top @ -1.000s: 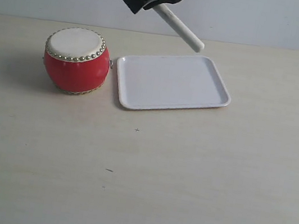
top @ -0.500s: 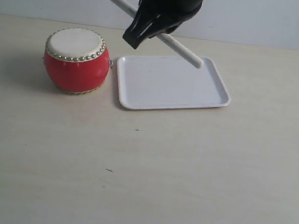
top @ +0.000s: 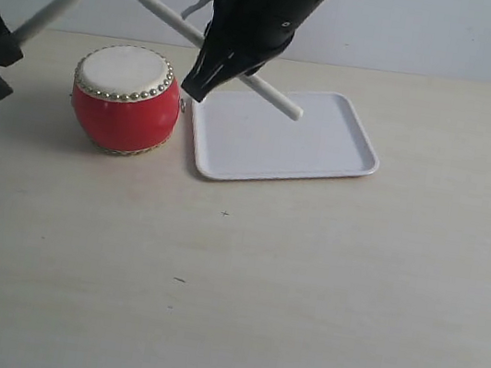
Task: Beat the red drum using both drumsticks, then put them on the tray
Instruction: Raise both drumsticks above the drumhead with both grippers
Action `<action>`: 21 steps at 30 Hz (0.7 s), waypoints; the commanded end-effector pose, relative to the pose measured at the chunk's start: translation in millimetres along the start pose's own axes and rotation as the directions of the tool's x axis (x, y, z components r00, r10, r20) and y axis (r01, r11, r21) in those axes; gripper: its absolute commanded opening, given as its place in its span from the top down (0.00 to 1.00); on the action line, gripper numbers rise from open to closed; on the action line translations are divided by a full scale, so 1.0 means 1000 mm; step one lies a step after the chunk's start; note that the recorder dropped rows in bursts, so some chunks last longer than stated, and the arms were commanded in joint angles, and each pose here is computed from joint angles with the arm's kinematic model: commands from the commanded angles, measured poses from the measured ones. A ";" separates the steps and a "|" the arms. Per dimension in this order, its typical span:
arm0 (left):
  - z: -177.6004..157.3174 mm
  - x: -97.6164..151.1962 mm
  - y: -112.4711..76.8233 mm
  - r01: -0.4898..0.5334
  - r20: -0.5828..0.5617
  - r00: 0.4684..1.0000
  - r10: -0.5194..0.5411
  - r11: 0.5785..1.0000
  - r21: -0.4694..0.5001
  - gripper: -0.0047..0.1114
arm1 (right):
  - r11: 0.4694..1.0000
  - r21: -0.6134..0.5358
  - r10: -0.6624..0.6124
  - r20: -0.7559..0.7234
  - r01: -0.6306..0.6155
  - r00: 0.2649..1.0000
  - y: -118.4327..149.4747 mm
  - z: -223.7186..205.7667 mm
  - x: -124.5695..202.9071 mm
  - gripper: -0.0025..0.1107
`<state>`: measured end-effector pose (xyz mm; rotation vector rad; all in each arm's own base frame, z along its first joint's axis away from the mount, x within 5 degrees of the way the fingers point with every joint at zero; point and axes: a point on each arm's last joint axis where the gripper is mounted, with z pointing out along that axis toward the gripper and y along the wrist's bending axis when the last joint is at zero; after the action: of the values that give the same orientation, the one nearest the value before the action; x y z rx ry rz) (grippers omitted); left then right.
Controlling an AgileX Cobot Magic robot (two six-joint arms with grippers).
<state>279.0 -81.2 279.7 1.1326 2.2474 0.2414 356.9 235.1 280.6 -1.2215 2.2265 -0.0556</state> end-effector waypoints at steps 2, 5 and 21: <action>0.016 0.000 -0.006 -0.026 -0.044 0.999 0.028 0.999 0.031 0.96 | 0.999 0.028 -0.040 -0.053 0.041 0.998 -0.001 0.016 0.004 0.98; 0.018 -0.003 -0.011 -0.040 -0.043 0.998 0.042 0.998 0.045 0.96 | 1.000 0.011 -0.026 -0.103 0.028 0.994 0.001 0.022 0.009 0.98; 0.020 -0.005 0.003 -0.243 -0.127 0.966 0.223 0.955 -0.172 0.96 | 0.983 0.166 -0.064 -0.113 0.082 0.992 -0.011 0.037 0.010 0.98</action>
<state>290.6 -86.2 268.3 1.3058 2.1629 0.5405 372.6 229.1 253.3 -1.2290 2.2658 -0.2746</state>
